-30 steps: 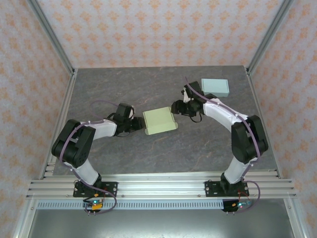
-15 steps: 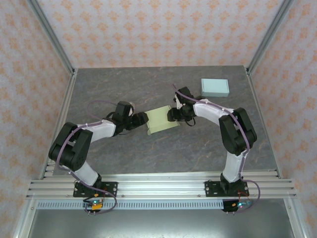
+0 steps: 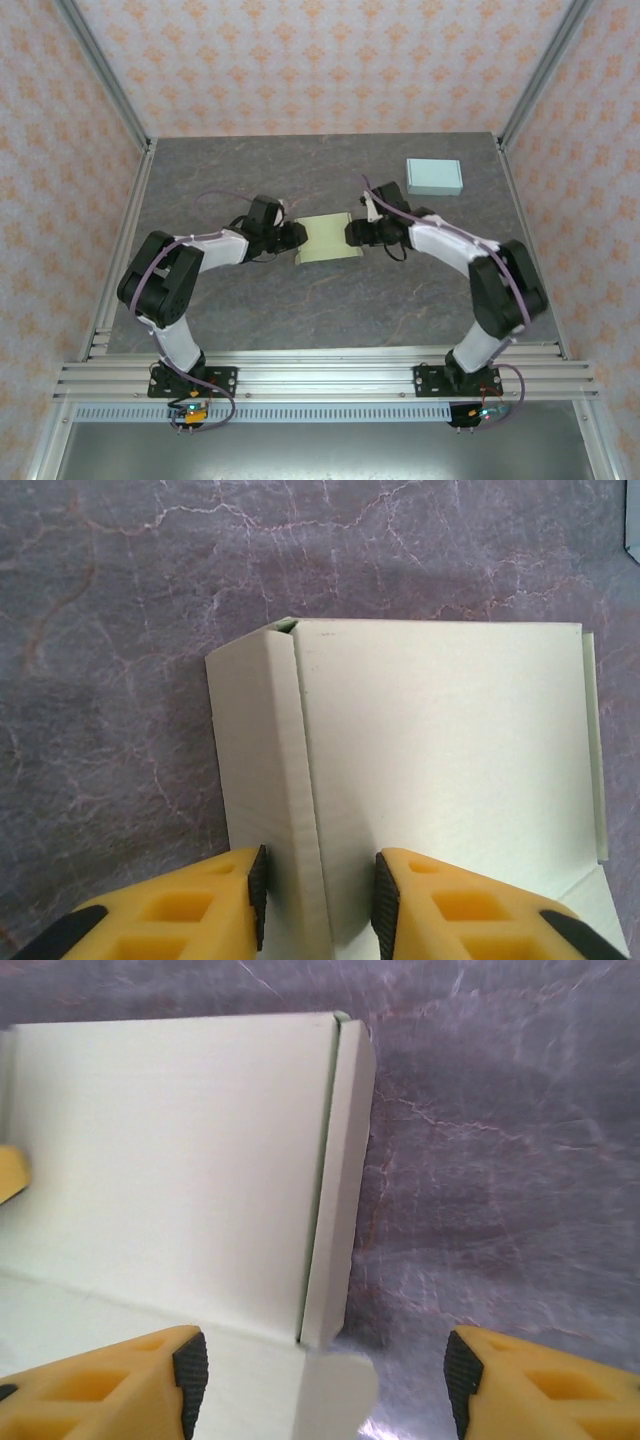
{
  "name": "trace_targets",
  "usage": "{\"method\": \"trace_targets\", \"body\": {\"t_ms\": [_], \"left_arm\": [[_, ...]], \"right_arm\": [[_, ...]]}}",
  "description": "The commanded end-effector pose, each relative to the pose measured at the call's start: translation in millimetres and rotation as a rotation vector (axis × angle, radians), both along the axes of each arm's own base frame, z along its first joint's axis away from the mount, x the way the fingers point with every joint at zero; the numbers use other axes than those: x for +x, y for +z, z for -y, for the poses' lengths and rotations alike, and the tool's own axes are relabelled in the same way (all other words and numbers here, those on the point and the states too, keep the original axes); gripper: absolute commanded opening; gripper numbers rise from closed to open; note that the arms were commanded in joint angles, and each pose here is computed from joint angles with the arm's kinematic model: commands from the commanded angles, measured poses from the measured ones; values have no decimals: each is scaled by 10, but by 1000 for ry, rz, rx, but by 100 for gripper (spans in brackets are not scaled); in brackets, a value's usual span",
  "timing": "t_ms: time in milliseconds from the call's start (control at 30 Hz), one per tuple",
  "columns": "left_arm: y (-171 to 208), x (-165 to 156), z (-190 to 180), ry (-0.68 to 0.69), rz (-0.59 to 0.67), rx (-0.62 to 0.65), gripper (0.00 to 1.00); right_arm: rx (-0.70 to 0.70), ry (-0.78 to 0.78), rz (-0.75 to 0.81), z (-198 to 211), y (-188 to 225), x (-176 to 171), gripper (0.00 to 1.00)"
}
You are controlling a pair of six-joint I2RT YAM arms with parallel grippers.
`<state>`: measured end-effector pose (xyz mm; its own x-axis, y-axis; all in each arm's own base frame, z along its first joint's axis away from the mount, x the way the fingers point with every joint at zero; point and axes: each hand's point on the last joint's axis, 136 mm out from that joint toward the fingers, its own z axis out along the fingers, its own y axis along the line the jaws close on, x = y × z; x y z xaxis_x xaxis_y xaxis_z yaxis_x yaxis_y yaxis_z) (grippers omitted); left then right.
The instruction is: Fold the paper box
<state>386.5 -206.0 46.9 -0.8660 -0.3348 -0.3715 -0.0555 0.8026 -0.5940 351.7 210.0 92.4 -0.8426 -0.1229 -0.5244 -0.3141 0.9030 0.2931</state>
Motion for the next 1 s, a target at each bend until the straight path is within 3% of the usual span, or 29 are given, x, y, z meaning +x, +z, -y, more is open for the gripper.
{"method": "trace_targets", "body": {"t_ms": [0,100,267,400,467,600,967], "left_arm": [[-339,-216,-89,-16,-153,48,33],[-346,-231,-83,-21,-192,23,32],[-367,-270,-39,-29,-273,-65,31],[-355,-381,-7,-53,-393,-116,31],[-372,-462,-37,-67,-445,-93,30],[-350,-545,-54,-67,-509,-134,27],[-159,-645,-177,-85,-539,-158,20]], "right_arm": [[-24,142,311,3,311,111,66],[-92,189,397,89,273,101,67],[-3,323,409,-81,353,32,67],[48,792,512,-339,360,-553,67],[-36,906,553,-276,257,-655,68],[-206,901,652,-77,128,-490,69],[-217,896,656,73,102,-374,74]]}}
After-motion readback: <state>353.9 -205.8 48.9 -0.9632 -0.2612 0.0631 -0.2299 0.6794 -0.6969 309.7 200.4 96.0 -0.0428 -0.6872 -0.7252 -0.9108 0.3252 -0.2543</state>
